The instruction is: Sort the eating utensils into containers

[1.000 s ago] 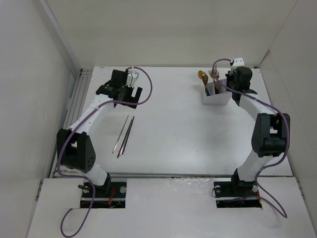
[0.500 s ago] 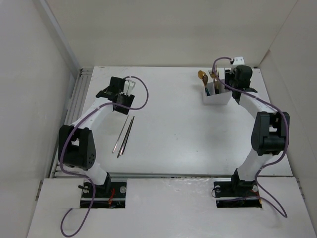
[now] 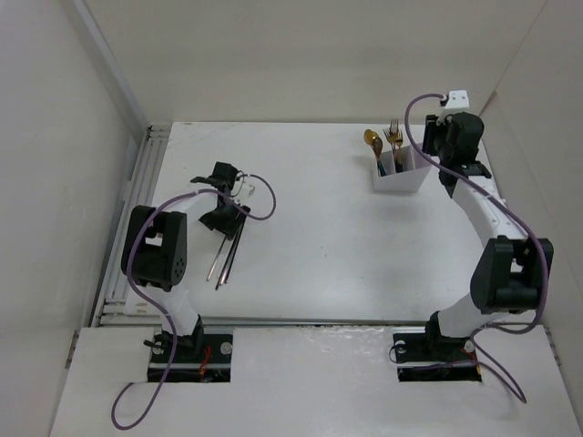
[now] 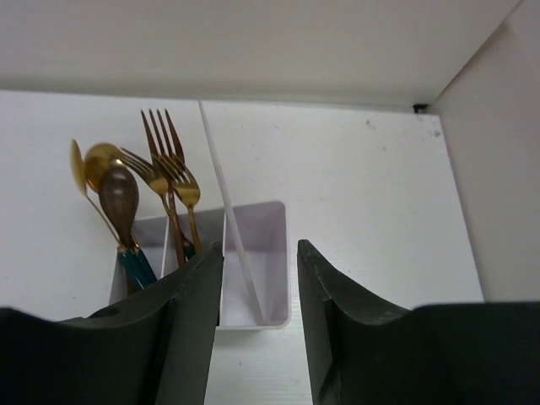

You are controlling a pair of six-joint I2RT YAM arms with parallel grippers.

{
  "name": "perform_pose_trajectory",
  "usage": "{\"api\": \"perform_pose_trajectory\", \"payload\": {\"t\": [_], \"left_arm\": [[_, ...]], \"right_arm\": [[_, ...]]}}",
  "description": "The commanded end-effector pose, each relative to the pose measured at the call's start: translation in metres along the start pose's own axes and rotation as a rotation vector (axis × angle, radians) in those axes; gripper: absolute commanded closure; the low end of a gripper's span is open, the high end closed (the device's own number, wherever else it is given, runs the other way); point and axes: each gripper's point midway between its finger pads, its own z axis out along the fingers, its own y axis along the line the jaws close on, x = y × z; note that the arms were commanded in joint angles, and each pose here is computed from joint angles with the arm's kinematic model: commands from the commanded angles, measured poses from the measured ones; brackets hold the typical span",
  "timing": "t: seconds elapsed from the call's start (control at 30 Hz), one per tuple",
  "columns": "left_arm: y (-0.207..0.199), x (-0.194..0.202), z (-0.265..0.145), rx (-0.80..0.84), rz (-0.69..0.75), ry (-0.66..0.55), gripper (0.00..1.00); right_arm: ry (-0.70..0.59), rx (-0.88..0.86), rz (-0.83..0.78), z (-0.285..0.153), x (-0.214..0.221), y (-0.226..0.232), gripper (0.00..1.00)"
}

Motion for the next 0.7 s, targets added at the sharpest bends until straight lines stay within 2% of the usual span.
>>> {"api": "perform_pose_trajectory", "payload": {"t": [0.0,0.17,0.2,0.3,0.33,0.4,0.5,0.67], "left_arm": [[0.0,0.011,0.003,-0.007,0.017,0.041,0.42],[-0.013,0.014,0.012,0.071,0.028,0.074,0.53],[-0.018,0.018,0.013,0.101,0.028,0.106,0.6],[-0.026,0.022,0.017,0.183,0.003,0.144,0.72],[-0.028,0.028,0.018,0.193,0.003,0.173,0.84],[-0.028,0.028,0.022,0.205,-0.018,0.18,1.0],[-0.026,0.028,0.027,0.208,-0.027,0.192,1.0],[-0.011,0.002,0.021,0.201,-0.102,0.123,1.0]], "right_arm": [[-0.103,-0.009,0.023,-0.022,-0.037,-0.003,0.54],[-0.15,-0.004,0.026,-0.041,-0.053,-0.006,0.54],[-0.171,-0.002,0.027,-0.048,-0.061,-0.007,0.54],[-0.214,0.002,0.029,-0.062,-0.077,-0.01,0.53],[-0.225,0.003,0.029,-0.066,-0.081,-0.01,0.53],[-0.242,0.014,0.031,-0.072,-0.087,-0.013,0.53],[-0.264,0.025,0.034,-0.08,-0.095,-0.016,0.53],[-0.315,-0.008,0.031,-0.1,-0.111,-0.007,0.51]]}}
